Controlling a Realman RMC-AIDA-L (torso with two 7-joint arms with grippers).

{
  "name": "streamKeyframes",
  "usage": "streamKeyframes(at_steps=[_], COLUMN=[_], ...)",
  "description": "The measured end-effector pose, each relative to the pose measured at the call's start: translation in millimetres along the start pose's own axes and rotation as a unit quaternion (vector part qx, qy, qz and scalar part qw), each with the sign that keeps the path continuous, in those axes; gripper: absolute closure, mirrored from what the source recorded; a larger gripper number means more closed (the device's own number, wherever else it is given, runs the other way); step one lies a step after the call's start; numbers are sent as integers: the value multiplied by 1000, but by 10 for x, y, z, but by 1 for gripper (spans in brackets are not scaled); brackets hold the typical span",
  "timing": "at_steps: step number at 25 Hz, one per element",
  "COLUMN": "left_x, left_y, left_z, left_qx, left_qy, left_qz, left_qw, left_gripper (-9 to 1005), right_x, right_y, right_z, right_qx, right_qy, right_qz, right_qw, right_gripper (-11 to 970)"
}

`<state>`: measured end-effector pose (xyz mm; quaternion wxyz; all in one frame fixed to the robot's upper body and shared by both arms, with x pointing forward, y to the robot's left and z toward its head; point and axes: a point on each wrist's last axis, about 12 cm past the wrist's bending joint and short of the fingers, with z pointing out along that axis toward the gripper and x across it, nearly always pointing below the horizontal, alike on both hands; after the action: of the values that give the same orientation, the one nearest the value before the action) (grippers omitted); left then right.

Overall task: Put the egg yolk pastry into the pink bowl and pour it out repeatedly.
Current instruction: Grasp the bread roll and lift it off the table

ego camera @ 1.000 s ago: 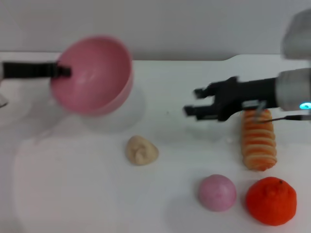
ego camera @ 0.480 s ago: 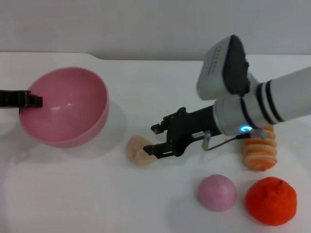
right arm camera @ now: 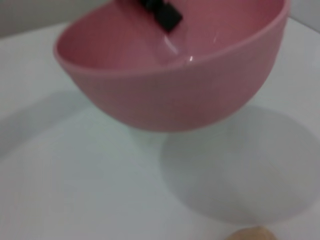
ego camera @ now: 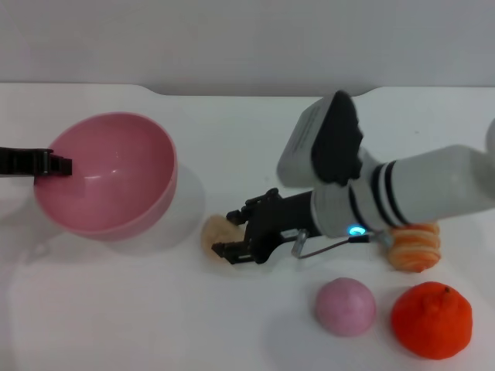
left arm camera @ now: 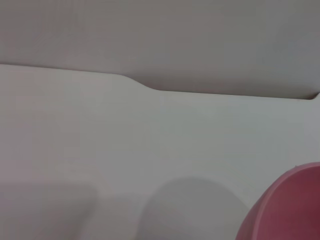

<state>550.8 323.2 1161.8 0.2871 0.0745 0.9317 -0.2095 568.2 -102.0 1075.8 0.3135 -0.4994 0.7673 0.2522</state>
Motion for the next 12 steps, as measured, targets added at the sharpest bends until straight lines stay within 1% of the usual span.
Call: streamKeyframes(at_steps=[3, 7, 10, 12], left_x=[-3, -7, -9, -12], left_y=[-8, -21, -29, -31], left_z=[8, 24, 35, 36], left_qx=[1, 3, 4, 4], left_qy=[1, 2, 3, 2], left_qz=[2, 4, 5, 6], left_qw=[1000, 1000, 1000, 1000], left_gripper=[997, 997, 997, 997], right_x=[32, 75, 88, 90], right_y=[32, 51, 39, 15], right_z=[82, 128, 132, 120], right_qx=[23, 30, 35, 41], right_qy=[4, 12, 11, 3], right_qz=[-16, -20, -18, -5], right_qw=[1000, 999, 999, 999], right_gripper=[381, 383, 384, 385])
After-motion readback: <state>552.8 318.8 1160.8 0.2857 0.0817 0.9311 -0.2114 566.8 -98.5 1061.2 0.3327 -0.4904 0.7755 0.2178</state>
